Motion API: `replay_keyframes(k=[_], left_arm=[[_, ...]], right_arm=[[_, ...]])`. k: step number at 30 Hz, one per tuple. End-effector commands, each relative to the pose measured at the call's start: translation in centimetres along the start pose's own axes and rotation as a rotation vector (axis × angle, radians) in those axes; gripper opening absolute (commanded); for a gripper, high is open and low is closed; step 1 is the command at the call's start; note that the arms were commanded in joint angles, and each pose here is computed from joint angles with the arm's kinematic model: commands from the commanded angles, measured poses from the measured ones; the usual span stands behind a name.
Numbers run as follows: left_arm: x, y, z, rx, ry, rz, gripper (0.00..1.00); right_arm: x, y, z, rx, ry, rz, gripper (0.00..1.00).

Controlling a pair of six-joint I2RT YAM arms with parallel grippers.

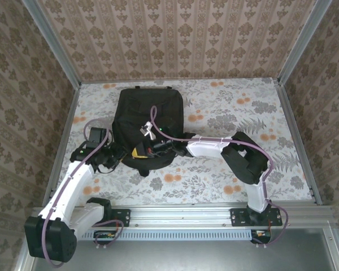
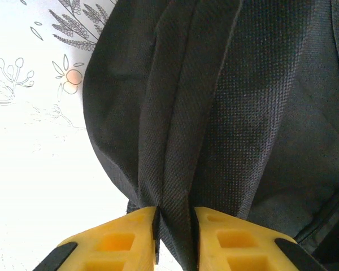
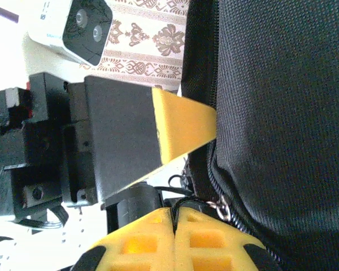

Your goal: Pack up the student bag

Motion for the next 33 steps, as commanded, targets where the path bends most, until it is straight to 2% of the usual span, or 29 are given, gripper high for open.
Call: replay_keyframes(k=[1, 10, 25, 33], left_arm=[[0.7, 0.2, 0.0, -0.016, 0.021, 0.008, 0.2], [1.0, 0.6, -0.3, -0.043, 0.032, 0.039, 0.0], [1.4, 1.1, -0.7, -0.055, 0.053, 0.065, 0.0], [1.5, 1.0, -0.4, -0.041, 0.054, 0.071, 0.0]], right_arm=[[1.3, -0.6, -1.3, 0.007, 0.0, -0.045, 0.0], [1.0, -2.7, -2.1, 0.094, -0.043, -0.061, 0.0], [-0.1, -2.6, -4.8, 0.038, -0.056, -0.032, 0.0], [1.9, -0.9, -5.2, -0.075, 0.145, -0.061, 0.0]])
Point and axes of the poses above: each hand's point on the last joint's axis, 136 mm out from that joint toward the fingers, its own z axis out along the fingers, its own x axis along the line the jaws close on, y = z × x, the point moved 4 cm from there along -z, back along the fingers, and after that the axes turned 1 degree about -z, right-handed, at the moved point
